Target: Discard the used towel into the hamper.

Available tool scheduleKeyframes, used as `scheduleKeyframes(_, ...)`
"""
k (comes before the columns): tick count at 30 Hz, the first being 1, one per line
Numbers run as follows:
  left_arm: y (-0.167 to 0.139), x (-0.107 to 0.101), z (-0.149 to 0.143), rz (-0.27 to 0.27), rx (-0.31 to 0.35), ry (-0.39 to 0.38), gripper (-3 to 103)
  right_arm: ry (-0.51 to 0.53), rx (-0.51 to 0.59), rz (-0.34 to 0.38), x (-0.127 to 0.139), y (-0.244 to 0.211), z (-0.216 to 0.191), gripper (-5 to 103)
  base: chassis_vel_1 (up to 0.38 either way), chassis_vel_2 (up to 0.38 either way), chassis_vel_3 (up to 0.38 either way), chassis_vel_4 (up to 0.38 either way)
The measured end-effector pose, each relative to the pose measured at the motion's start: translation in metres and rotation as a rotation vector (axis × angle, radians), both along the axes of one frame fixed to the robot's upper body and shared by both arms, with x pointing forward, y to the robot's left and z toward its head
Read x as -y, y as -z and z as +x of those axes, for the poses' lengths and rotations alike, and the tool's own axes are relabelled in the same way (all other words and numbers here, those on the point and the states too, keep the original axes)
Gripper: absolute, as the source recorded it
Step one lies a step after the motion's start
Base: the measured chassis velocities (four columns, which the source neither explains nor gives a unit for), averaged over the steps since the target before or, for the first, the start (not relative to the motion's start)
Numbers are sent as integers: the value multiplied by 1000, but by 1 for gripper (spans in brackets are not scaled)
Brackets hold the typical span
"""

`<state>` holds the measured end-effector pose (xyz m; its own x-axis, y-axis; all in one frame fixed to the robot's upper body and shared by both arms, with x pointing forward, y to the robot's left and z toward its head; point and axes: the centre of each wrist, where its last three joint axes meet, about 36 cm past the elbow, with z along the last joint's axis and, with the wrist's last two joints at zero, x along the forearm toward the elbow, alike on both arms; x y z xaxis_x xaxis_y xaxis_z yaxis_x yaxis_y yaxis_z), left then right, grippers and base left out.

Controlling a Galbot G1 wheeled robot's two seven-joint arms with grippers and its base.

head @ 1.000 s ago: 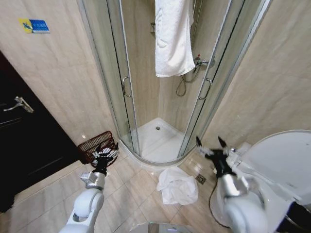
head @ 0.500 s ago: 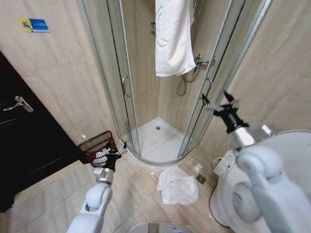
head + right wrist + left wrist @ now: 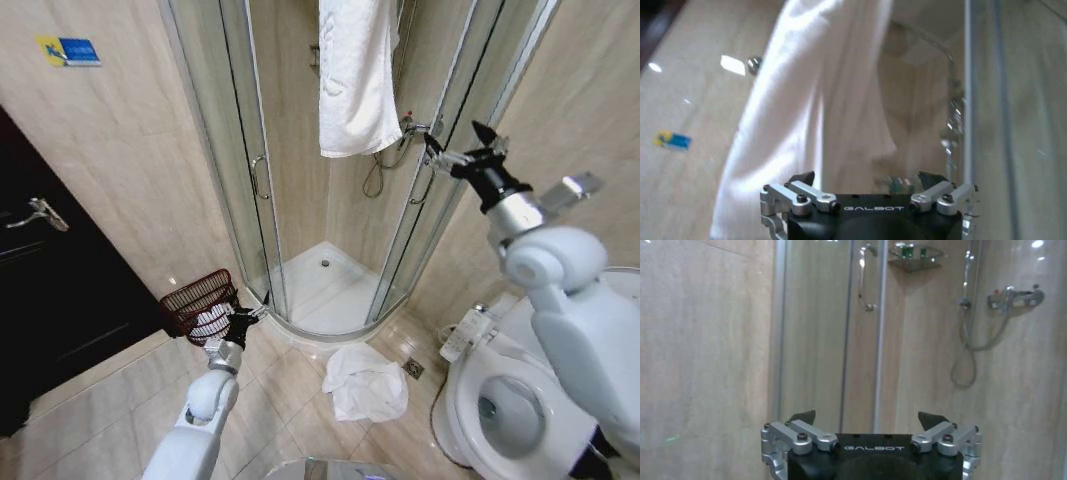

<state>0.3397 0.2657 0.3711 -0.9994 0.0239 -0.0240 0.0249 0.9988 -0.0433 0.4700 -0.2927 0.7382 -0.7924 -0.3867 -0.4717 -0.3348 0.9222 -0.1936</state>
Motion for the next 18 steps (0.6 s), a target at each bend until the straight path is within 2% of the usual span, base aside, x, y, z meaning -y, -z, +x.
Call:
scheduleKeyframes(5, -2, -6, 2, 4, 8, -29, 100, -37, 50, 4, -26, -40, 20, 100, 0, 0, 0, 0)
scheduleKeyframes(8, -2, -8, 3, 5, 8, -38, 100, -45, 75, 22, -55, -77, 42, 100, 0, 0, 0, 0)
scheduleKeyframes(9, -2, -8, 3, 5, 8, -38, 100, -45, 75, 22, -55, -77, 42, 100, 0, 0, 0, 0)
scheduleKeyframes(13, 3, -7, -1, 5, -1, -43, 100, -68, 109, 40, -96, -128, 59, 100, 0, 0, 0, 0)
scheduleKeyframes(15, 3, -7, -1, 5, -1, -43, 100, -72, 110, 42, -99, -131, 61, 100, 0, 0, 0, 0)
scheduleKeyframes(18, 8, -7, -1, 3, -10, -47, 100, -88, 126, 68, -126, -156, 69, 100, 0, 0, 0, 0)
